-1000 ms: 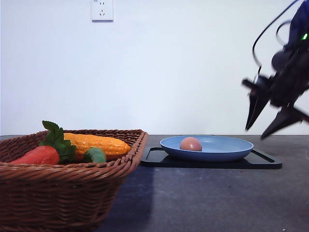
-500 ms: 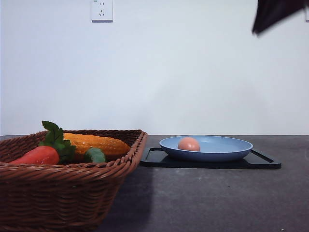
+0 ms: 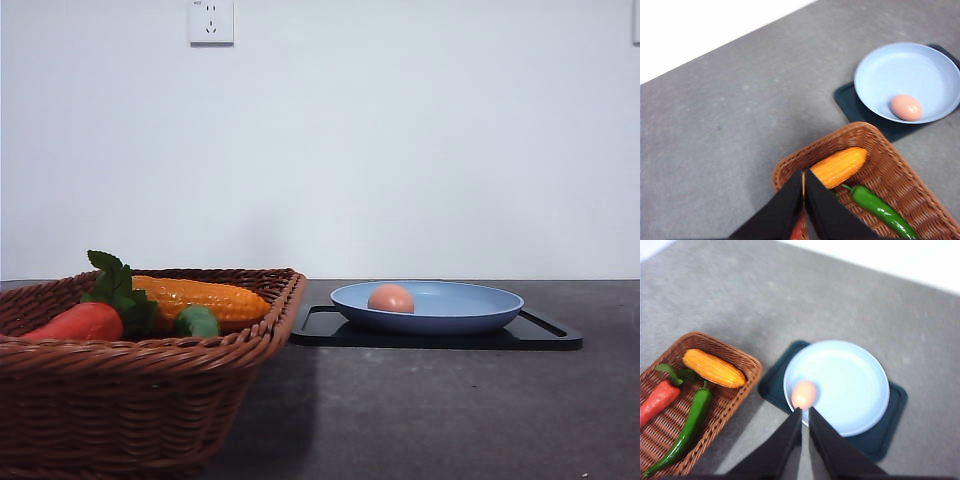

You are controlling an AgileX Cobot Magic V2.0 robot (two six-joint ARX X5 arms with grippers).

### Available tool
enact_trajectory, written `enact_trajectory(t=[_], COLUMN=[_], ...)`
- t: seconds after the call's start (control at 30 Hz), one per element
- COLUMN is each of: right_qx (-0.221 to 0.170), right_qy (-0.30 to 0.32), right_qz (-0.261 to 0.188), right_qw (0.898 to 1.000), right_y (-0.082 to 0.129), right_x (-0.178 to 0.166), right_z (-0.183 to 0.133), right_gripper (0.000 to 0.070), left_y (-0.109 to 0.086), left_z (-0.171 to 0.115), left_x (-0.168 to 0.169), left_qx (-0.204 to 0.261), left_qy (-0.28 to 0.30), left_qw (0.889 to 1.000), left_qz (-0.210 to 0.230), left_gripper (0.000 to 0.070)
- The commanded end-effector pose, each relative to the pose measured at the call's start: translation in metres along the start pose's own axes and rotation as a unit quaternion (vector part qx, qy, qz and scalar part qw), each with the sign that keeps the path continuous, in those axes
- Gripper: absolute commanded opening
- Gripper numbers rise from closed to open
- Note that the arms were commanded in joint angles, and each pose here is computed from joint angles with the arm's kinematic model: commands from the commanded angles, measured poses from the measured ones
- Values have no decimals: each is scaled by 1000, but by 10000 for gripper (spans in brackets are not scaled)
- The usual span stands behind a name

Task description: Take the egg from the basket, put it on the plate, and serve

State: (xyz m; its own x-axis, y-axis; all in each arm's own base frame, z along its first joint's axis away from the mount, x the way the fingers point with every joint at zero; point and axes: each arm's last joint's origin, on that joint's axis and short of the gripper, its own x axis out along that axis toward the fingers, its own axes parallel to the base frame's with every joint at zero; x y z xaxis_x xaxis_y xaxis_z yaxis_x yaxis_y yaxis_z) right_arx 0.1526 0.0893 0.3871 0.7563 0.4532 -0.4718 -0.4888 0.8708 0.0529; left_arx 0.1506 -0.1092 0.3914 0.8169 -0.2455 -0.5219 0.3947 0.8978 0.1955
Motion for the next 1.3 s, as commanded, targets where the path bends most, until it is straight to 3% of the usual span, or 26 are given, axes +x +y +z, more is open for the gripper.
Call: enact_trajectory(t=[0.0,0.23,0.33,0.47,0.6,1.13,1.27], right_qx=[6,29,32,33,32,33,33], right_qy=[-19,-100,-127,-123,-114,-118,-118], right_qz=[-3,-30,-20,-22,-25,-25,-25], right_qw=[1000,994,991,992,993,992,992], right_y=[5,10,11,10,9,9,9], right_x=[3,11,18,28,31,31,31], right_z=[-15,-78,-99,-121,-127,-126,-126], right_gripper=[0,0,0,0,0,0,0], left_y=[-1,-8,-13,-18,-21,-21,-19], left_z=[-4,-53,-79,-108,-114,-112,-115], left_x=[1,13,22,31,34,34,30], left_qx=[-15,-102,-137,-174,-207,-211,-190], left_qy=[-11,-56,-69,-65,-46,-57,-48], left_qw=[1000,993,987,981,974,972,978], left_qz=[-7,-31,-38,-50,-78,-82,-76], left_gripper=[0,0,0,0,0,0,0])
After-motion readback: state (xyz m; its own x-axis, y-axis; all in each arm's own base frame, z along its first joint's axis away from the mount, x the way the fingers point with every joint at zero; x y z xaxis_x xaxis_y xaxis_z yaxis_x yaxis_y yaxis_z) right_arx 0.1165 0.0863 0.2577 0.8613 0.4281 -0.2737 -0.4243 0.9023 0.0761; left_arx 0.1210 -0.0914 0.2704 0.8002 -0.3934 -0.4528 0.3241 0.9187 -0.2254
